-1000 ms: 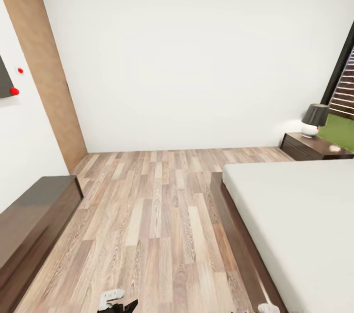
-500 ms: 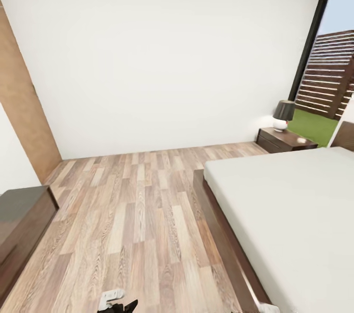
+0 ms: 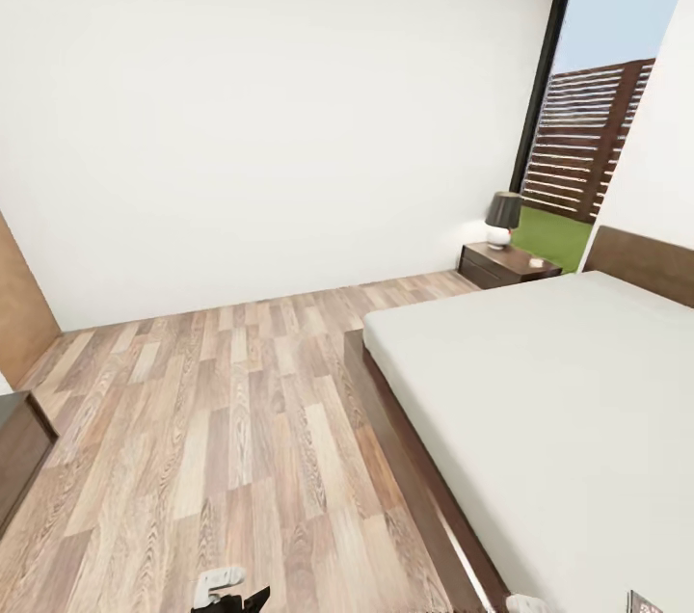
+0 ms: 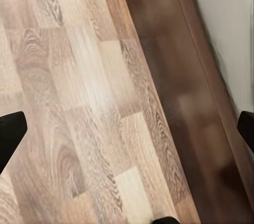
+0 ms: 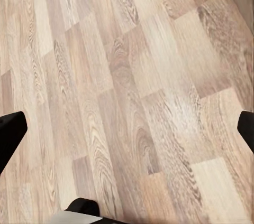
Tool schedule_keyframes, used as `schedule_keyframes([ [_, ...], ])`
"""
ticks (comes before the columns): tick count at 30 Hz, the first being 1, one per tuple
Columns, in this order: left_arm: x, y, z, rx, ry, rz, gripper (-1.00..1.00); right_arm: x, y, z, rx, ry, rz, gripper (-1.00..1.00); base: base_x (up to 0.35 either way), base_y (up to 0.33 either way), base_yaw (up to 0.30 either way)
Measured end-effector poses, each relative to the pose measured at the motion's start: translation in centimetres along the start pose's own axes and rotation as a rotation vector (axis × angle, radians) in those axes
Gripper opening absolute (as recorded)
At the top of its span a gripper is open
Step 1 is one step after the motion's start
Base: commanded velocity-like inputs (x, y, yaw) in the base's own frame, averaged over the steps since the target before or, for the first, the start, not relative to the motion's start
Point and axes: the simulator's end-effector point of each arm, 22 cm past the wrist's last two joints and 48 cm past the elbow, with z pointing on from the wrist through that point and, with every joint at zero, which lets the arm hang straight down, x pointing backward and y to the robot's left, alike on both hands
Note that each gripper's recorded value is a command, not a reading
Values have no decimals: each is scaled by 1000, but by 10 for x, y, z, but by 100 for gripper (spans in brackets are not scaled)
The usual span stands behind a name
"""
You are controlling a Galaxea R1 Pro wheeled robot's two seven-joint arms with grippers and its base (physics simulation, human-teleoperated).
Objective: In the bedroom, move the book from the bed onto either nightstand, and place the two sandals side by side next to the bed.
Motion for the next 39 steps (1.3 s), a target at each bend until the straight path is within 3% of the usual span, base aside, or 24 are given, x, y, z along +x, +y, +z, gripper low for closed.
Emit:
schedule_keyframes([
  [8, 0, 0, 0, 0, 0, 0, 100, 0, 0, 0, 0, 0, 0, 100, 0, 0, -193],
  [39, -11, -14, -22, 0, 0, 0, 100, -11, 15, -22, -1, -1, 1, 100, 0, 0, -3],
])
